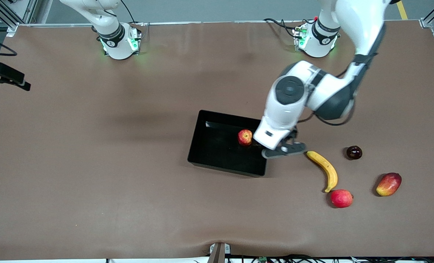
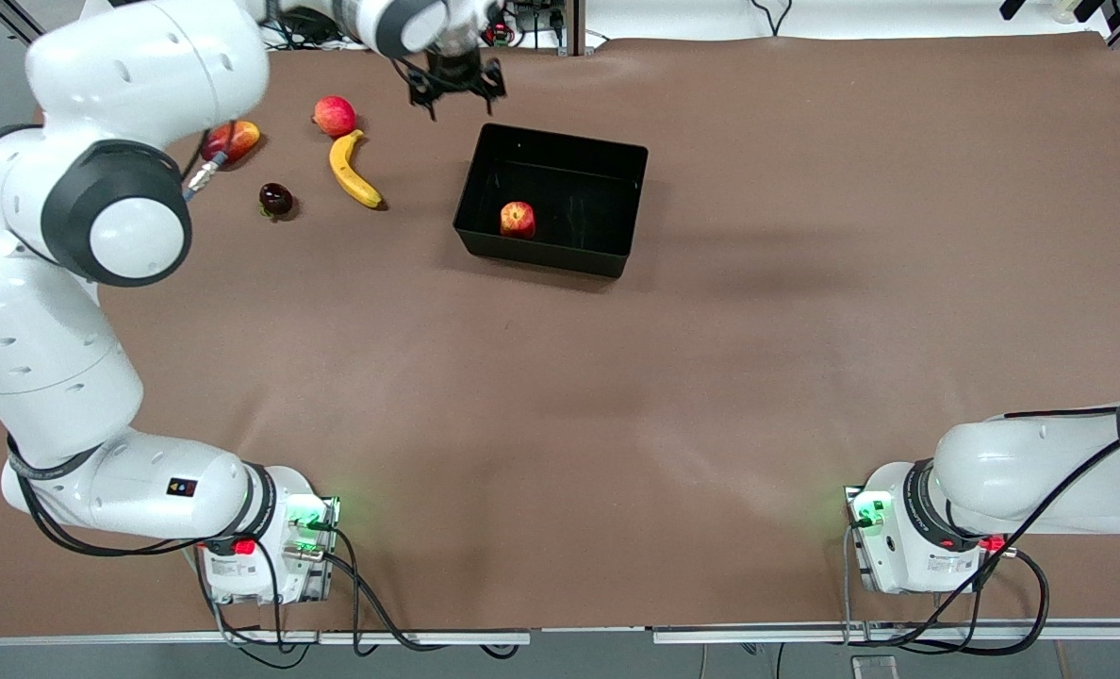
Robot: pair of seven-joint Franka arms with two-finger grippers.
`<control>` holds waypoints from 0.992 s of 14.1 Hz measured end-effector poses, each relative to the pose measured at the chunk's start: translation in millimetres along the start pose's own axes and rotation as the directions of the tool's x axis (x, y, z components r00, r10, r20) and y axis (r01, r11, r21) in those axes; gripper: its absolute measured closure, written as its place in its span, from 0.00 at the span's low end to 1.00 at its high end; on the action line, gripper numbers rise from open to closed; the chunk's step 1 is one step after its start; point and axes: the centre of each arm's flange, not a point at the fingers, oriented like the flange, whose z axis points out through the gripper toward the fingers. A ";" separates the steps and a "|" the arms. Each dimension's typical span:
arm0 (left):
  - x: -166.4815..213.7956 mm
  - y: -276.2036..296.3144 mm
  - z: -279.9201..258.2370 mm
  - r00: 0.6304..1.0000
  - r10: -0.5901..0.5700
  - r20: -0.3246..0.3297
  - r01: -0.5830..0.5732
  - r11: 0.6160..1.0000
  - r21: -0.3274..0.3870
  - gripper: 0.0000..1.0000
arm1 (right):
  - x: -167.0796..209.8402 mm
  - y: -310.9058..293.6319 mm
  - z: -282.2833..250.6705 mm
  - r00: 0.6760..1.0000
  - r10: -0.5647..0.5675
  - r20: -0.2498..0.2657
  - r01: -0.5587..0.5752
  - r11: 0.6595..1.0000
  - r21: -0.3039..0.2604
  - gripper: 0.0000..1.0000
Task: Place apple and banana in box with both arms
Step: 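Grasp the yellow banana with the left gripper while the right gripper withdraws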
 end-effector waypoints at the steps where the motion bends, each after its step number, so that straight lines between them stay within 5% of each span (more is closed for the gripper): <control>1: 16.1 -22.2 3.3 1.000 -0.017 0.004 0.017 1.000 0.004 0.00 | 0.1 -6.5 0.5 1.000 -0.012 0.001 0.012 1.000 -0.001 0.00; 6: 82.2 -141.5 67.1 0.988 -0.135 0.079 0.132 0.990 0.048 0.00 | -1.1 -26.0 3.5 0.999 -0.048 0.020 0.048 0.999 -0.004 0.00; 14: 96.2 -203.2 188.7 0.971 -0.205 0.120 0.197 0.978 0.073 0.00 | -1.2 -30.4 4.1 0.998 -0.056 0.022 0.056 0.998 -0.007 0.00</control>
